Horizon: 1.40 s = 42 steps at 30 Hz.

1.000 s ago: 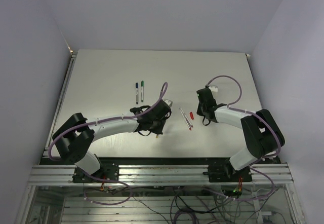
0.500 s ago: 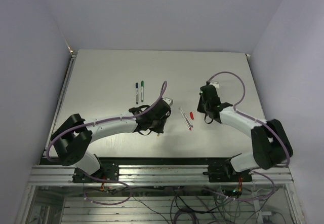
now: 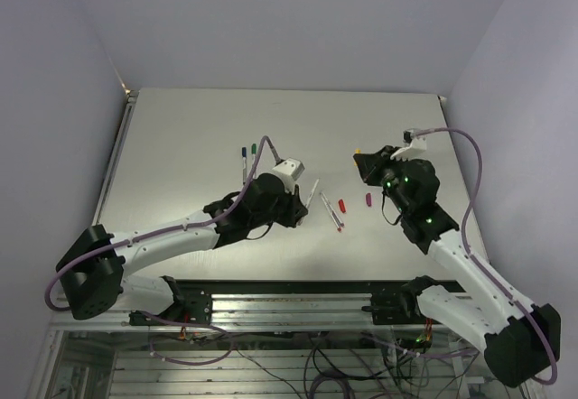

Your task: Insert the pens into the pen caps

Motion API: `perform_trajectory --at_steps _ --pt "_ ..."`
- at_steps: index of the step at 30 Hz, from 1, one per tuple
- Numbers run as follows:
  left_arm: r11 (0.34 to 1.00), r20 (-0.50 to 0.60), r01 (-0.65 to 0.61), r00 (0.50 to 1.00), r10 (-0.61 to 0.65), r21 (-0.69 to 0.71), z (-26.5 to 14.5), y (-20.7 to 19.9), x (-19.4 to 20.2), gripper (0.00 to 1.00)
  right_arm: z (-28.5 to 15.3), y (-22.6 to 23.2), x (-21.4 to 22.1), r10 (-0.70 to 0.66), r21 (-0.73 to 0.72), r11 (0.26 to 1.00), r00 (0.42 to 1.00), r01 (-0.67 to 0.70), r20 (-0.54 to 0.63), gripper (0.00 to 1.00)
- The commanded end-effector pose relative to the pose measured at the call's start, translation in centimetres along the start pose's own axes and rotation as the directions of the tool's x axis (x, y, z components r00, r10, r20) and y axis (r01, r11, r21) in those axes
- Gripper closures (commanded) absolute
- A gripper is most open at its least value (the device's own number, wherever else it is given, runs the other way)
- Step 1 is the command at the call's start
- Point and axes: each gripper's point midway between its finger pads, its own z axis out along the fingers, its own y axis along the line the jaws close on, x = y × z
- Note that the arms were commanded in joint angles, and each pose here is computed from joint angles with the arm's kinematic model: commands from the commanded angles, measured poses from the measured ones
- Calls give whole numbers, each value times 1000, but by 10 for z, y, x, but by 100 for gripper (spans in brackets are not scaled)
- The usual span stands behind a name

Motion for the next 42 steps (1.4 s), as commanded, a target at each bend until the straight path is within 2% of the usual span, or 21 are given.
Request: perform_trajectory --at_steps 1,7,12,22,42 --pt "980 149 -21 989 -9 197 -7 -44 -37 93 -15 30 -18 59 -176 984 994 -41 96 100" --pt "940 215 -48 976 -27 337 -12 -76 -56 93 -33 54 -29 103 -347 937 977 -32 186 100" --pt "909 263 -67 964 -48 410 -19 -95 -65 93 -43 66 -36 152 -432 901 958 -34 242 100" --pt "915 277 -63 959 -54 398 -19 -96 -68 93 -61 74 -56 259 -511 857 913 -66 316 100" --pt "917 284 -58 957 -63 396 -19 -97 -69 93 -63 78 -48 288 -548 831 917 -96 276 100"
